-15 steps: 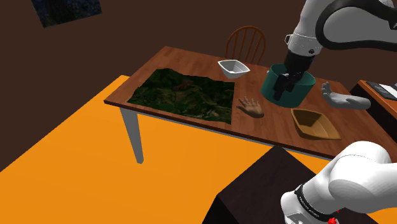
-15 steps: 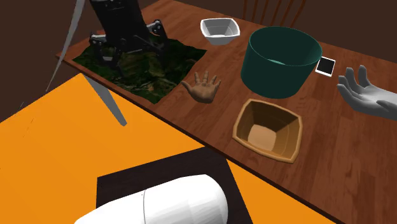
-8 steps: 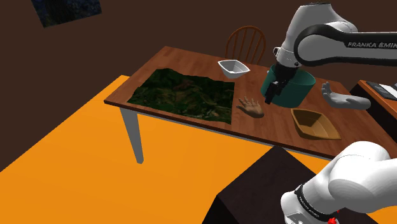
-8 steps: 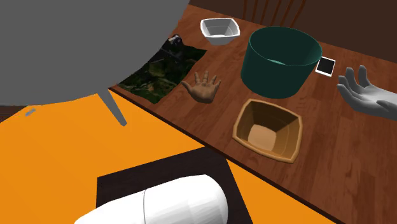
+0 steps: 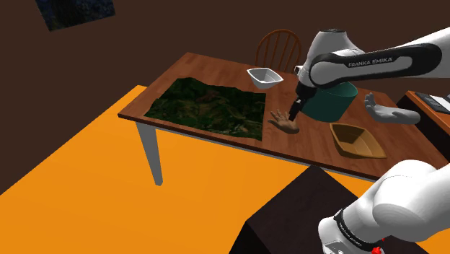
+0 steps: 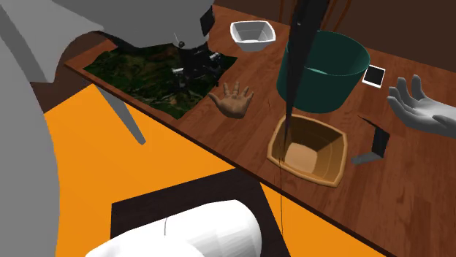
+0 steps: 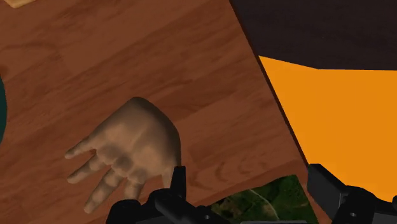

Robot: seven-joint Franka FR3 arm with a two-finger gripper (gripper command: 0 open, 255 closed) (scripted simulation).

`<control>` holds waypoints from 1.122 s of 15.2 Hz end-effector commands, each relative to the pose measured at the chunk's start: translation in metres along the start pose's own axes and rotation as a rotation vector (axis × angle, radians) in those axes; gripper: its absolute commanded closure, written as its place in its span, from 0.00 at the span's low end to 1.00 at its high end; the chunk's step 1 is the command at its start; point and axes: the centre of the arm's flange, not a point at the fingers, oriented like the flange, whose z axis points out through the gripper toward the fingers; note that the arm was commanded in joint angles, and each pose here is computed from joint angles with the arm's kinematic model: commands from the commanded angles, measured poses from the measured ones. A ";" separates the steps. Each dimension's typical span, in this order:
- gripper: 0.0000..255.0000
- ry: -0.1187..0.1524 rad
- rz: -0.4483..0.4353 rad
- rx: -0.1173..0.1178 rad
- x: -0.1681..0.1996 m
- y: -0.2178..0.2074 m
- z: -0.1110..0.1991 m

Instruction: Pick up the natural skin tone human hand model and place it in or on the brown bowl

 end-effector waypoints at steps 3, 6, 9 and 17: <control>0.00 0.020 -0.063 -0.006 0.024 0.023 0.039; 0.00 0.034 -0.109 -0.009 0.044 0.040 0.067; 0.00 0.048 -0.154 -0.013 0.064 0.057 0.095; 0.00 0.057 -0.184 -0.015 0.081 0.067 0.145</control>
